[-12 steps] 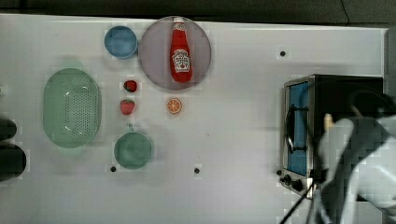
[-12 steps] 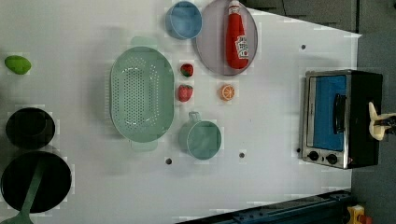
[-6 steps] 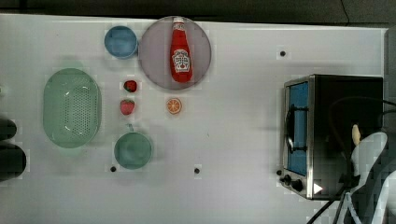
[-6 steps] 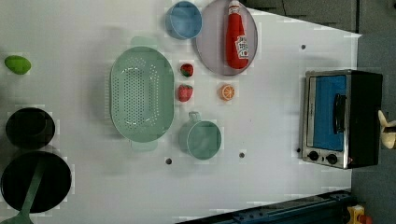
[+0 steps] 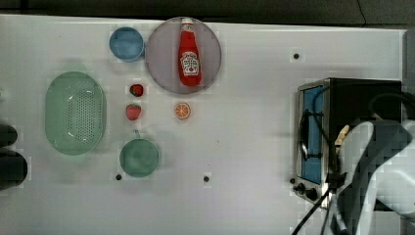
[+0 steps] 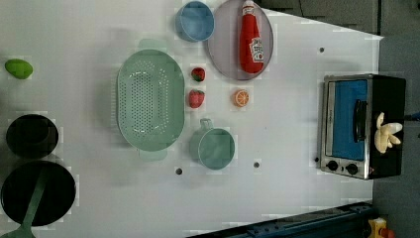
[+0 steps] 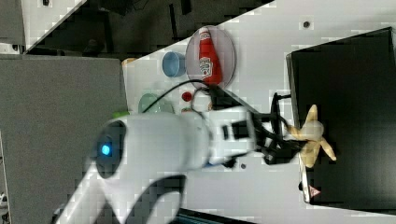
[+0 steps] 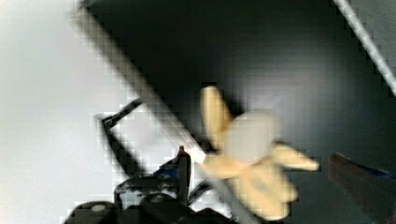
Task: Pick banana from table and place on oven.
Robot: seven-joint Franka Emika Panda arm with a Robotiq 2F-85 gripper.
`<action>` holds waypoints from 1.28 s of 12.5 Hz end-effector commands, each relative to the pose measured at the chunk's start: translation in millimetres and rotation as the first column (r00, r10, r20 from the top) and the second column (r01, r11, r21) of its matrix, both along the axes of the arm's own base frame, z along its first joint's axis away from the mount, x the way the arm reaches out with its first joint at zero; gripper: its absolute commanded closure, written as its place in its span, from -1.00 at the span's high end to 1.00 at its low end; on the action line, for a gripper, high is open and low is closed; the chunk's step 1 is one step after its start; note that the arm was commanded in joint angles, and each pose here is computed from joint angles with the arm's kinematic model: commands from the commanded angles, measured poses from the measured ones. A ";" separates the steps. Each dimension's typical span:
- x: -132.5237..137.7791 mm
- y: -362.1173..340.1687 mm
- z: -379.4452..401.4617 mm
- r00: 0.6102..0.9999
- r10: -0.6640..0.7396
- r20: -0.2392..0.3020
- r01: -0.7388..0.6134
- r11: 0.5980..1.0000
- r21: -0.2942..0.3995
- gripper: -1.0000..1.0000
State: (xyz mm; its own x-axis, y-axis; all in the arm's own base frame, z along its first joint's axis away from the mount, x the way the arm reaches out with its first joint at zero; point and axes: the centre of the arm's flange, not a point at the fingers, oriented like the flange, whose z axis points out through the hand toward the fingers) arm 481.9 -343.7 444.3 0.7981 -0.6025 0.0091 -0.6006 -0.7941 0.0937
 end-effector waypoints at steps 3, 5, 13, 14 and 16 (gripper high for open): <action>15.3 80.0 90.6 0.995 -0.080 0.063 0.076 0.995 0.066 1.00; 17.7 148.3 121.8 0.982 -0.181 0.045 0.176 0.979 0.101 1.00; -27.3 305.9 201.8 0.951 -0.307 0.047 0.306 0.952 0.033 1.00; -30.1 303.5 204.4 0.949 -0.311 0.052 0.310 0.950 0.036 1.00; -30.6 299.3 204.7 0.946 -0.318 0.052 0.317 0.948 0.039 1.00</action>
